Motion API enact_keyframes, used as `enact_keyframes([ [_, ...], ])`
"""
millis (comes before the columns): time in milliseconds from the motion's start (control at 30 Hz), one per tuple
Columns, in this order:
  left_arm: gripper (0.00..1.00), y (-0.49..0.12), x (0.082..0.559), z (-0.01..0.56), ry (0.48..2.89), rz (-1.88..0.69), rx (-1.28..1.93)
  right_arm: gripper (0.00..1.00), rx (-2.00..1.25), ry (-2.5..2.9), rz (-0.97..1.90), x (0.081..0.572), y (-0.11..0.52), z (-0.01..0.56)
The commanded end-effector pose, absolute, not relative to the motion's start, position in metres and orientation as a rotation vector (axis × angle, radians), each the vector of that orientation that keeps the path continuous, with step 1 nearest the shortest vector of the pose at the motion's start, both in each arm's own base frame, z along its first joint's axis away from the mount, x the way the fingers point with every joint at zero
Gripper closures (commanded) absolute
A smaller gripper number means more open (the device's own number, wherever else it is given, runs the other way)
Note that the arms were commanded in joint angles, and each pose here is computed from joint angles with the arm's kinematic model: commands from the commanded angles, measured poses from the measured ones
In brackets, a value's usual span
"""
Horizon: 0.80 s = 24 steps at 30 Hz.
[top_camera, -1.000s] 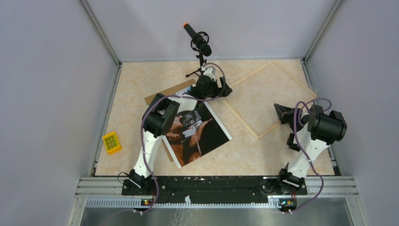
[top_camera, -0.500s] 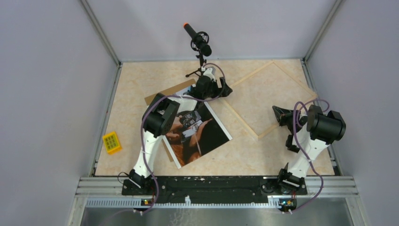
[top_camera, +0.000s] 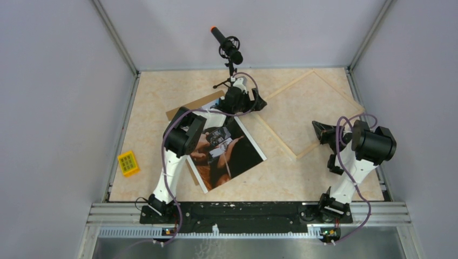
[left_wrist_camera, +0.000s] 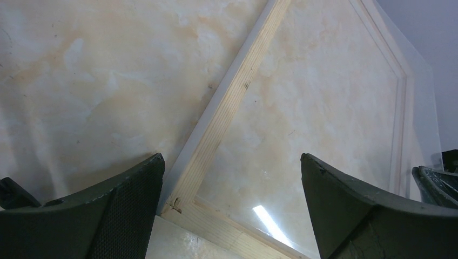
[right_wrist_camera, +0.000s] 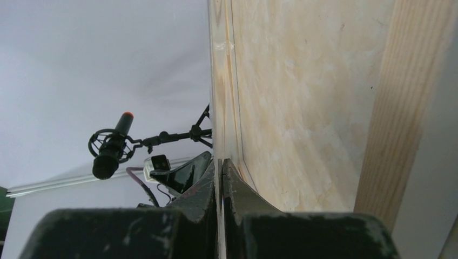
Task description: Put the photo into the frame
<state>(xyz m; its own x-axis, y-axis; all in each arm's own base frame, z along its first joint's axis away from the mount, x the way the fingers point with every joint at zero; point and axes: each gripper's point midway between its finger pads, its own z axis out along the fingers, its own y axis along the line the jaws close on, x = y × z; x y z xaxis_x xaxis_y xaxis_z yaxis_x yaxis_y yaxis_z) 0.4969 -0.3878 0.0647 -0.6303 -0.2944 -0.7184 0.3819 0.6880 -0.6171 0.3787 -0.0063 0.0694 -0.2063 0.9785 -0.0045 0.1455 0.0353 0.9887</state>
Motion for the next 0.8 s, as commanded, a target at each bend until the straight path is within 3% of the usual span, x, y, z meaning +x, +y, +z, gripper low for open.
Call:
enact_keyframes([
  [0,0.02,-0.395,0.492,0.073,2.002,-1.040,0.082,1.00,1.088,1.435,1.291,0.381,0.000,0.095],
  [767,0.02,-0.395,0.490,0.071,2.006,-1.044,0.087,1.00,1.074,1.401,1.336,0.383,-0.001,0.107],
])
